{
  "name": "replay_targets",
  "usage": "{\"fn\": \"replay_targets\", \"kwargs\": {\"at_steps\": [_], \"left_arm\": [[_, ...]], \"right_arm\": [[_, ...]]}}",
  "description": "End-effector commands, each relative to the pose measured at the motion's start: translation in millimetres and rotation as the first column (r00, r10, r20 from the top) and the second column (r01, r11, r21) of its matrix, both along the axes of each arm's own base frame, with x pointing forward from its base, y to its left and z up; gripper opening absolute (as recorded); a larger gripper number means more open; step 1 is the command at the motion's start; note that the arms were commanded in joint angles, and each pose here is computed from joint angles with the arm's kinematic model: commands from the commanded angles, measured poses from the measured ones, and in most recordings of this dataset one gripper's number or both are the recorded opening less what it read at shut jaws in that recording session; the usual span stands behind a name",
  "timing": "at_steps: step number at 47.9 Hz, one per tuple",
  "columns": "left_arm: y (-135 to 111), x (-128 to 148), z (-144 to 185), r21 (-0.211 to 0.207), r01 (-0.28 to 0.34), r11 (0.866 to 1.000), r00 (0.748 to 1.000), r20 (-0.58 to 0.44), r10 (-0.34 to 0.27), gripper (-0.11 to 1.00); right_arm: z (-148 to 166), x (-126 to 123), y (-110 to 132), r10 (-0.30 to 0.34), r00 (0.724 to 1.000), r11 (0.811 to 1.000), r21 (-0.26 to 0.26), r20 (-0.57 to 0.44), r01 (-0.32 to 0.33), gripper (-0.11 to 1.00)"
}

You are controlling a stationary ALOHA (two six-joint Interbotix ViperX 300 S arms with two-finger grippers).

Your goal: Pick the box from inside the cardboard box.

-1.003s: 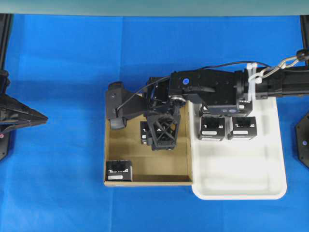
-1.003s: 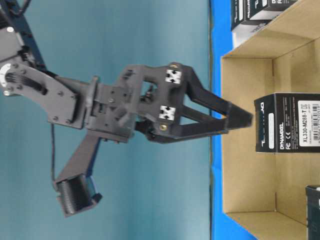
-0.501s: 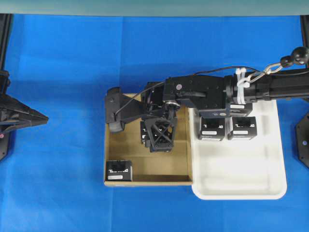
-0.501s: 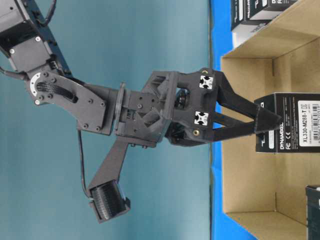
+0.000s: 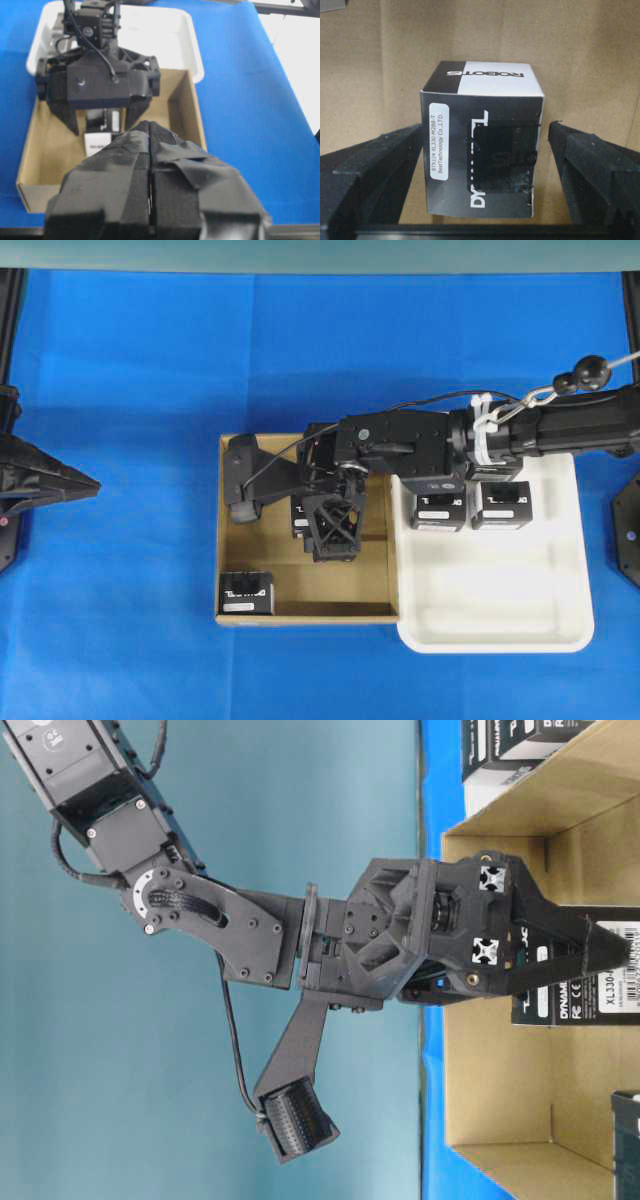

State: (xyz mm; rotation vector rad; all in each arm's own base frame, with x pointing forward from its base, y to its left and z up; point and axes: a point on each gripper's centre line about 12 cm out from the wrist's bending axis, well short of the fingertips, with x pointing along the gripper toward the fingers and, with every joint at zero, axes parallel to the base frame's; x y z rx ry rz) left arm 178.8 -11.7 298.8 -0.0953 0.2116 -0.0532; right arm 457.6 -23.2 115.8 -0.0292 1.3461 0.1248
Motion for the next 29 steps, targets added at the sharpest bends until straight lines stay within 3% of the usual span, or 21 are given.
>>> {"fn": "replay_targets", "kwargs": {"at_steps": [1,14,18,24,29], "left_arm": [[-0.1,2.4,7.1,0.002,0.000,1.000,1.000,0.016,0.000,-0.07],[-0.4,2.3,6.3,0.001,0.002,1.000,1.000,0.012,-0.002,-0.07],[-0.1,2.4,6.9,0.001,0.000,1.000,1.000,0.014,0.000,-0.07],[-0.4,2.4,7.1,0.000,0.002,1.000,1.000,0.015,-0.002,-0.07],[-0.4,2.3,6.3,0.001,0.002,1.000,1.000,0.012,-0.002,-0.07]], "right_arm": [[-0.8,1.4,2.9,-0.001,1.000,1.000,0.003,0.006,0.001,1.00],[-0.2,4.3,8.2,0.002,1.000,1.000,0.002,0.028,-0.002,0.96],[0.0,4.9,10.9,0.010,0.999,1.000,0.000,0.033,-0.010,0.87],[-0.2,4.2,11.7,0.013,1.000,1.000,0.001,0.027,-0.013,0.65],[1.2,4.2,11.9,0.013,0.999,1.000,0.002,0.030,-0.013,0.63]]}}
